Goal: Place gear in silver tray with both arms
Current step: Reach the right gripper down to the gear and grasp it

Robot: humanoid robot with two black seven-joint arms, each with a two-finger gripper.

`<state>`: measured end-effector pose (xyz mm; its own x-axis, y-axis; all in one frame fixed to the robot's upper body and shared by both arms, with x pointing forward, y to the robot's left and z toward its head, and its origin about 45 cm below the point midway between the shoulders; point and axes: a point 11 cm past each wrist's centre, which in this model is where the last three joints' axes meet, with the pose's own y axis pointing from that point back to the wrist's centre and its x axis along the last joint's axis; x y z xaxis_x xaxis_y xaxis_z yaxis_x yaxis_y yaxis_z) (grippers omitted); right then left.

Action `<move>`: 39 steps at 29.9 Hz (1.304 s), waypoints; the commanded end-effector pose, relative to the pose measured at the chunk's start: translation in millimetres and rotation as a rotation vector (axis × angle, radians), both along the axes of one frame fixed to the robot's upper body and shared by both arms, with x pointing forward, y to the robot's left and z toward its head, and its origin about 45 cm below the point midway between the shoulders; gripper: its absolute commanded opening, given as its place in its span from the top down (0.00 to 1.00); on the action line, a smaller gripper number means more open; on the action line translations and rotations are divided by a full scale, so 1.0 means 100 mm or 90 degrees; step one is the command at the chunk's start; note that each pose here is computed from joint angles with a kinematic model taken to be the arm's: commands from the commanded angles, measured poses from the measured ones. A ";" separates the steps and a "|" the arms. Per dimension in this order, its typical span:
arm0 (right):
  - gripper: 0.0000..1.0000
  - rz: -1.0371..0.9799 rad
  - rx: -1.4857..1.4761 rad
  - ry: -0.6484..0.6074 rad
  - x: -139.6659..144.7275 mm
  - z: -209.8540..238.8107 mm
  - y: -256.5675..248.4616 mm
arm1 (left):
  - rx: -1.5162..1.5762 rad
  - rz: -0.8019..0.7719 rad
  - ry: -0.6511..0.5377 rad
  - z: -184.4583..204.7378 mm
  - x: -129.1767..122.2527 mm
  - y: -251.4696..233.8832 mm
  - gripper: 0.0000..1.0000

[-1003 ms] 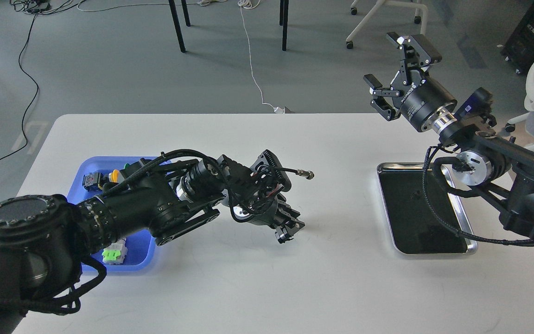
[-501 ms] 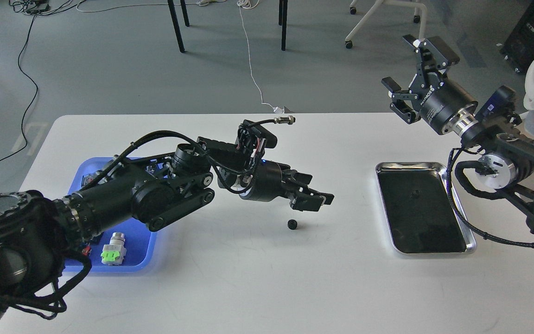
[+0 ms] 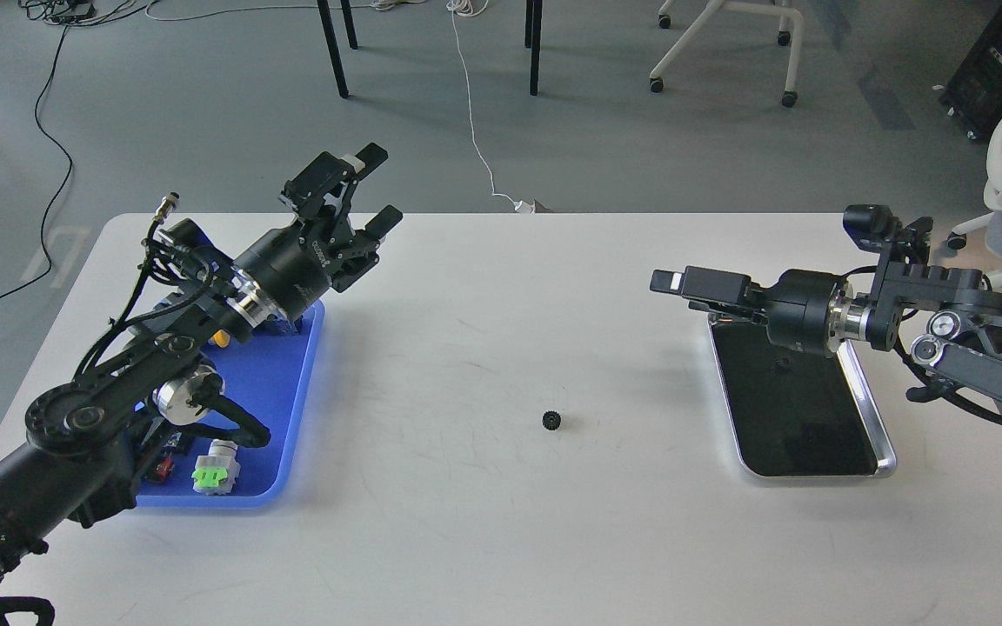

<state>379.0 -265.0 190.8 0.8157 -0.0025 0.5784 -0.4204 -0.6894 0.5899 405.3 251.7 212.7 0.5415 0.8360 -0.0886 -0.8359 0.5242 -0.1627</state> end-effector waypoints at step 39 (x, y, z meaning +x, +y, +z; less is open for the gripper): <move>0.40 0.481 -0.279 -0.172 -0.18 -0.56 1.50 | -0.131 0.078 0.002 0.13 -0.05 0.36 0.02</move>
